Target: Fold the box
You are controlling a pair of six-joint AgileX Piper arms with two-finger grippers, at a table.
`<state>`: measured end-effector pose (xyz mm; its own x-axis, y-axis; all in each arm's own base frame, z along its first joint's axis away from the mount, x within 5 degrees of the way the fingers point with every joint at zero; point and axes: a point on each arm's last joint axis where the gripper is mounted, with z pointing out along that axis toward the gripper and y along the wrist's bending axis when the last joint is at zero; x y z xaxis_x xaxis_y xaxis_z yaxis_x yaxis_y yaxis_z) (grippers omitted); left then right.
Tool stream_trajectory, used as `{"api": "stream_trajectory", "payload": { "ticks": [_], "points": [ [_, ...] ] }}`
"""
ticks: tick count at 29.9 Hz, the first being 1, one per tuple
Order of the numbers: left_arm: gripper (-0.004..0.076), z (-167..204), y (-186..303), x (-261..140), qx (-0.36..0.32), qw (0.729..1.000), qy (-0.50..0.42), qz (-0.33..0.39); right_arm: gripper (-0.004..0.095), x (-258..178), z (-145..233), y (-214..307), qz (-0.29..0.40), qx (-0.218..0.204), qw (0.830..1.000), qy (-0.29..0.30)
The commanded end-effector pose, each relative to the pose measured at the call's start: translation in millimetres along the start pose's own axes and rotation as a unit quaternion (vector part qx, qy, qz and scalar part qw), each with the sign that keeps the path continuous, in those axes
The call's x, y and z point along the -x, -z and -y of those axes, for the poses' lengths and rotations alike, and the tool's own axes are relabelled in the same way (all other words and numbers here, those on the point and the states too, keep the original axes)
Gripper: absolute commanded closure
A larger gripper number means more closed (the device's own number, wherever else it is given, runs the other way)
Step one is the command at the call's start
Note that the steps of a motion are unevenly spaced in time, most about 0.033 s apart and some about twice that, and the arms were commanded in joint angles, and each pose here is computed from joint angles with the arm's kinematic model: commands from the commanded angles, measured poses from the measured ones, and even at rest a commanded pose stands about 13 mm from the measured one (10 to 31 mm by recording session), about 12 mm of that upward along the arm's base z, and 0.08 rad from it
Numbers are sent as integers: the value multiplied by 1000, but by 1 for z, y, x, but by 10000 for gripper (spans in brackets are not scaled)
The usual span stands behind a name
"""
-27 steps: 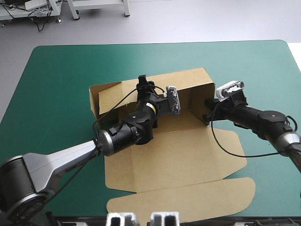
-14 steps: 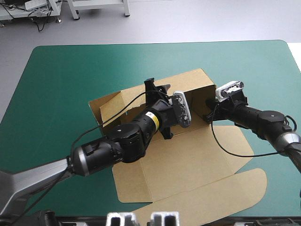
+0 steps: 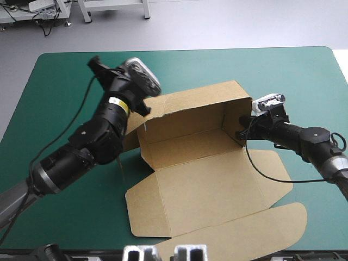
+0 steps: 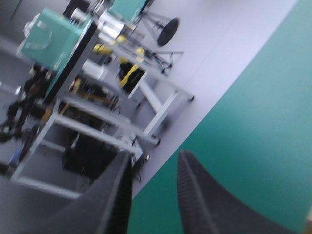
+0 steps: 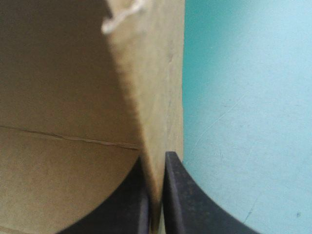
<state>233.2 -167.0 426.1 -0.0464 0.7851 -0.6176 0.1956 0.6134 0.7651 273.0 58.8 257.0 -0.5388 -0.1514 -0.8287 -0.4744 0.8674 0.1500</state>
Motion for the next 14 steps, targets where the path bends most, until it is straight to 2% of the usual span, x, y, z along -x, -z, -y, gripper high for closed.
{"api": "stream_trajectory", "payload": {
  "ticks": [1,5,9,14],
  "points": [
    [638,-54,-3,-23,91,992,86,-22,906,31,-10,24,39,2,999,-15],
    [734,-90,-11,-59,157,972,162,-69,906,50,-13,38,2,1,1000,-26],
    [732,-117,-14,-95,194,948,225,-115,906,75,-18,54,-34,6,999,-31],
    [732,-135,-16,-139,170,915,324,-168,907,111,-19,68,-56,5,997,-45]
  ]
}}
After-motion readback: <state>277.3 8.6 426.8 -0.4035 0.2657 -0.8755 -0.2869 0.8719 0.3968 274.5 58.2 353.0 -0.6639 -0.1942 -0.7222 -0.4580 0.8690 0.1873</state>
